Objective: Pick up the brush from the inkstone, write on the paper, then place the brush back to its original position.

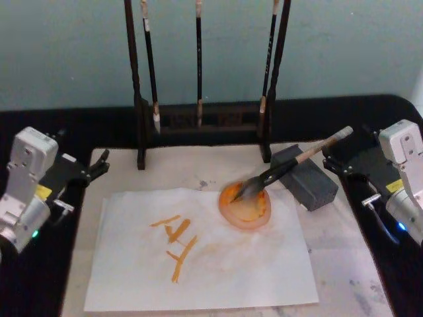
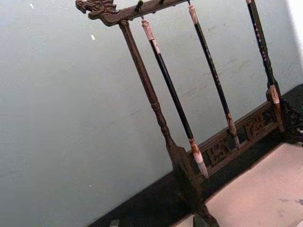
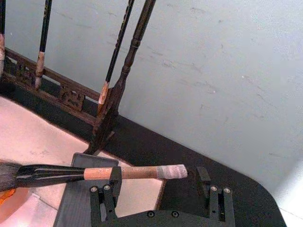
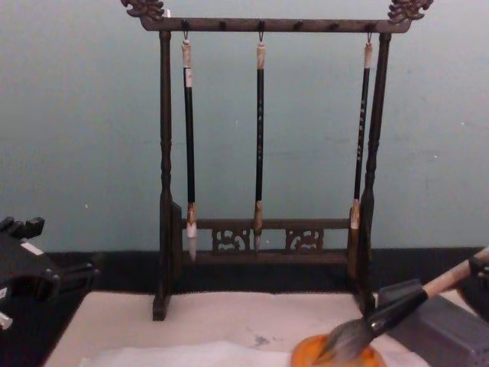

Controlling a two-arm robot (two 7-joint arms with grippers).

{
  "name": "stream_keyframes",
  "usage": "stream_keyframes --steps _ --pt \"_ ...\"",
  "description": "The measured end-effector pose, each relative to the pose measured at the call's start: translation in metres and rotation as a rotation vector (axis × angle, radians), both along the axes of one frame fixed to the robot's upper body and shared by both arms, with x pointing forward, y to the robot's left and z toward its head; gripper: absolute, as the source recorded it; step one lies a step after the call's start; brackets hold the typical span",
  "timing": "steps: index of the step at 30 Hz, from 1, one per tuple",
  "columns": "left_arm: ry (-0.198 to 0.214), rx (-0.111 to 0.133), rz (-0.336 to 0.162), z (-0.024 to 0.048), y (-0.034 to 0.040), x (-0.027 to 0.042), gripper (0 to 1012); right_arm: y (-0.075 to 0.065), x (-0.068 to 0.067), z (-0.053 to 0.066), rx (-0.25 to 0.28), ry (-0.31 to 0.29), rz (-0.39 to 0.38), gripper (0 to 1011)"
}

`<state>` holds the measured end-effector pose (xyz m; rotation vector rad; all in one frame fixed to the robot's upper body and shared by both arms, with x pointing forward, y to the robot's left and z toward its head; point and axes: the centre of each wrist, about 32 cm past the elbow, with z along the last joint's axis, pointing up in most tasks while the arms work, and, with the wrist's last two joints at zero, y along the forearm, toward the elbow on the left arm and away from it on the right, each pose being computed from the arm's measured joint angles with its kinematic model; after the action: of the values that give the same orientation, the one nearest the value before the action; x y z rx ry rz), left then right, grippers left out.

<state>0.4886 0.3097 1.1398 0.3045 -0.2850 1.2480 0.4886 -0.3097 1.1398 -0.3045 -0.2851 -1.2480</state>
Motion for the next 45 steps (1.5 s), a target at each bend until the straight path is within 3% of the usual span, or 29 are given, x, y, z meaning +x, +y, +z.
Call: stream_keyframes --steps 29,37,39,41,42,45 --pt "0.000 0.000 0.000 0.0000 0.0000 0.0000 1010 0.000 0.000 0.000 0.010 0.005 0.007 1000" --pt "0.000 0.000 0.000 0.0000 0.0000 0.0000 1010 -0.002 -0.002 0.006 0.145 0.054 0.040 1000" --pt "0.000 0.000 0.000 0.0000 0.0000 0.0000 1010 -0.003 -0.003 0.009 0.226 0.091 0.049 1000" --pt "0.000 0.000 0.000 0.0000 0.0000 0.0000 1010 -0.003 -0.004 0.010 0.248 0.100 0.050 1000" --pt "0.000 0.000 0.000 0.0000 0.0000 0.0000 1010 -0.004 -0.004 0.013 0.316 0.133 0.048 1000" --pt "0.000 0.000 0.000 0.0000 0.0000 0.0000 1010 -0.005 -0.005 0.016 0.387 0.165 0.047 1000"
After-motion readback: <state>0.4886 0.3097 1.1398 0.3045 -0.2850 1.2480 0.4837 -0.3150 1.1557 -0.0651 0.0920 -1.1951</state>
